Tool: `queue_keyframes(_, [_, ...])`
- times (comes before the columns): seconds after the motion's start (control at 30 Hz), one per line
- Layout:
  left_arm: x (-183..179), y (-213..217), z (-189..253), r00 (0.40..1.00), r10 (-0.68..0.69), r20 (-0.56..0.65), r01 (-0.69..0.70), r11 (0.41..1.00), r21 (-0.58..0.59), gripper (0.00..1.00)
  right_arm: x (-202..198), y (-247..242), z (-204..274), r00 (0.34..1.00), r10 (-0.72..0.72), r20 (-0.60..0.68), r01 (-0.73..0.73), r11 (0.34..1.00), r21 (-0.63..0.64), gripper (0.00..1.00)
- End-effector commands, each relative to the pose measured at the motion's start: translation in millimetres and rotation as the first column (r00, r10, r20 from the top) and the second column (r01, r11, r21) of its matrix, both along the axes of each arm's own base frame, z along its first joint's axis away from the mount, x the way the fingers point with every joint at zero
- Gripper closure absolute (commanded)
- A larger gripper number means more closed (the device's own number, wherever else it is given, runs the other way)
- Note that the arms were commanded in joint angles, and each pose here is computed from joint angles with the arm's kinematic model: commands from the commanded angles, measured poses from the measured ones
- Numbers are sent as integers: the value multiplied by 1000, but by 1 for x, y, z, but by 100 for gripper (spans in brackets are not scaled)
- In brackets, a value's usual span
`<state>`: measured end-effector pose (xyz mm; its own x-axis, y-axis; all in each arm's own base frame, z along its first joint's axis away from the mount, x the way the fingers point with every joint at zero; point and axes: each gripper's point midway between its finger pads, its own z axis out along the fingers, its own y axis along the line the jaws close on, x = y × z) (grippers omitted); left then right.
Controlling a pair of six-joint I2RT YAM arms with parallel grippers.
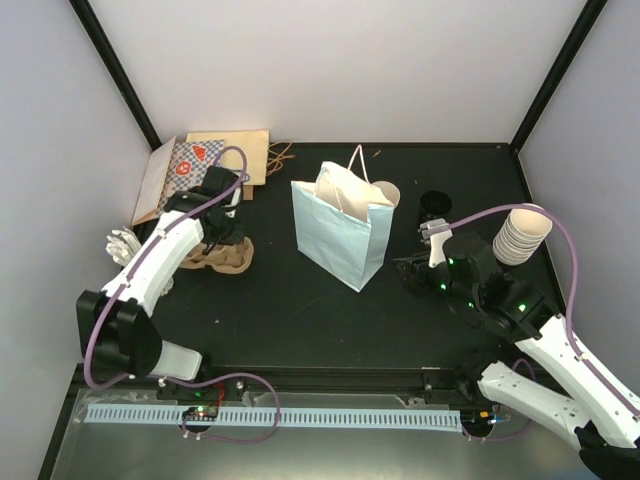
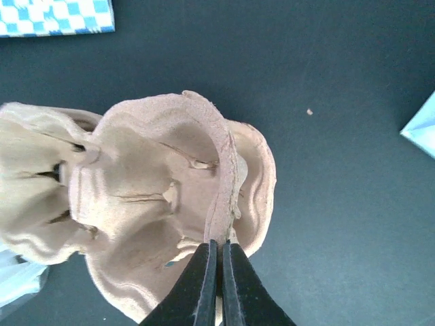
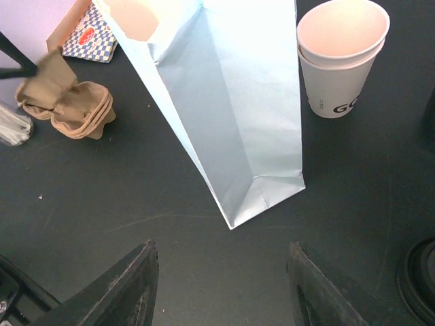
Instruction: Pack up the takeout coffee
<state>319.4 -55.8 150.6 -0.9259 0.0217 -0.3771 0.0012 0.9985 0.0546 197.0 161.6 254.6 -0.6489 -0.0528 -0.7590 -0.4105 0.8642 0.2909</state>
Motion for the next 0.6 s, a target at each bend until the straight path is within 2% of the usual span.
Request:
queue_keyframes(0.0, [-6,3,53,995,-2,98,4,1000,-19,98,3,-1,1,1000,-16,11,16,1000,10,46])
queue_keyframes(0.17, [-17,4,89,989,-8,151,14,999,-37,98,4,0,2,1000,-14,14,14,1000,14,46])
queue_keyframes(0.37, [-47,4,125,973,-19,229,41,995,-93,99,3,0,3,1000,-14,12,14,1000,19,45])
queue_keyframes(0.47, [-65,-16,134,964,-69,257,123,971,-203,98,3,0,2,1000,-17,13,16,1000,19,45])
queue_keyframes(0.57, [-92,-44,138,955,-139,262,227,911,-345,98,4,-1,3,1000,-22,14,22,1000,15,45])
